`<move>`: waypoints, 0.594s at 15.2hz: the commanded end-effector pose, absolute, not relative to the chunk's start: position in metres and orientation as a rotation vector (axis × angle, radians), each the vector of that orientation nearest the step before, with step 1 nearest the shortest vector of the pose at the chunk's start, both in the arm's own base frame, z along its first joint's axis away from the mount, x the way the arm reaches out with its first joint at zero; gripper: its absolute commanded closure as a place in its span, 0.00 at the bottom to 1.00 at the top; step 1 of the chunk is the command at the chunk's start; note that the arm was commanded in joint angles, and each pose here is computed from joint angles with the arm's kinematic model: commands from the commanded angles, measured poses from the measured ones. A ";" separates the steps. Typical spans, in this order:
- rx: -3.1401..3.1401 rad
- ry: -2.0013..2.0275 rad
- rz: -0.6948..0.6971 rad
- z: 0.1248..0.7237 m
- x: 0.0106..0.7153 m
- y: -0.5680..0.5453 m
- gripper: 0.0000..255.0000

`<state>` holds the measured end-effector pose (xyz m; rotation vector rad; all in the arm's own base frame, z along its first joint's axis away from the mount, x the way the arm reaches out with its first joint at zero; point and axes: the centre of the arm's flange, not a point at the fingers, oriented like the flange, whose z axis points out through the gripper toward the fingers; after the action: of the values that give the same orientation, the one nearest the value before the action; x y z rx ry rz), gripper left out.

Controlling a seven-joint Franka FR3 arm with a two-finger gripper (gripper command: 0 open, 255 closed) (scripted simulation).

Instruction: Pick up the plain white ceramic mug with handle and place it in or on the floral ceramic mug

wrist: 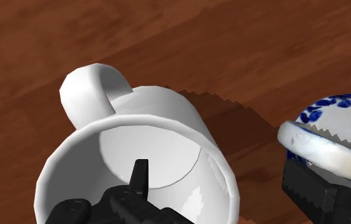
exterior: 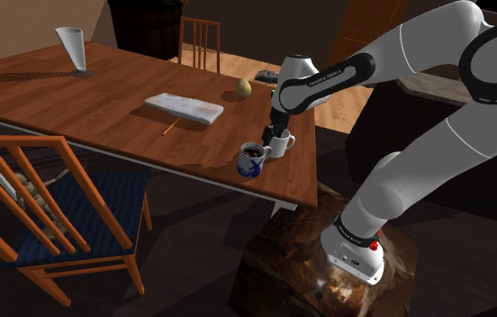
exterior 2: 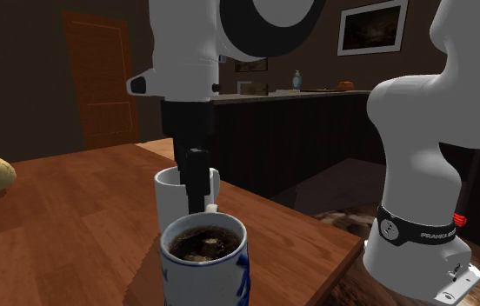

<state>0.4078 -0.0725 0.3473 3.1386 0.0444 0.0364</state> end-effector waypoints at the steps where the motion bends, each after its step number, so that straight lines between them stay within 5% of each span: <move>1: 3.139 0.045 0.036 0.347 0.408 -0.073 0.00; 2: 3.139 0.045 0.036 0.347 0.408 -0.073 0.00; 3: 3.139 0.045 0.036 0.347 0.408 -0.073 1.00; 9: 3.139 0.045 0.036 0.347 0.408 -0.073 1.00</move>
<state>0.4078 -0.0724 0.3472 3.1387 0.0449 0.0363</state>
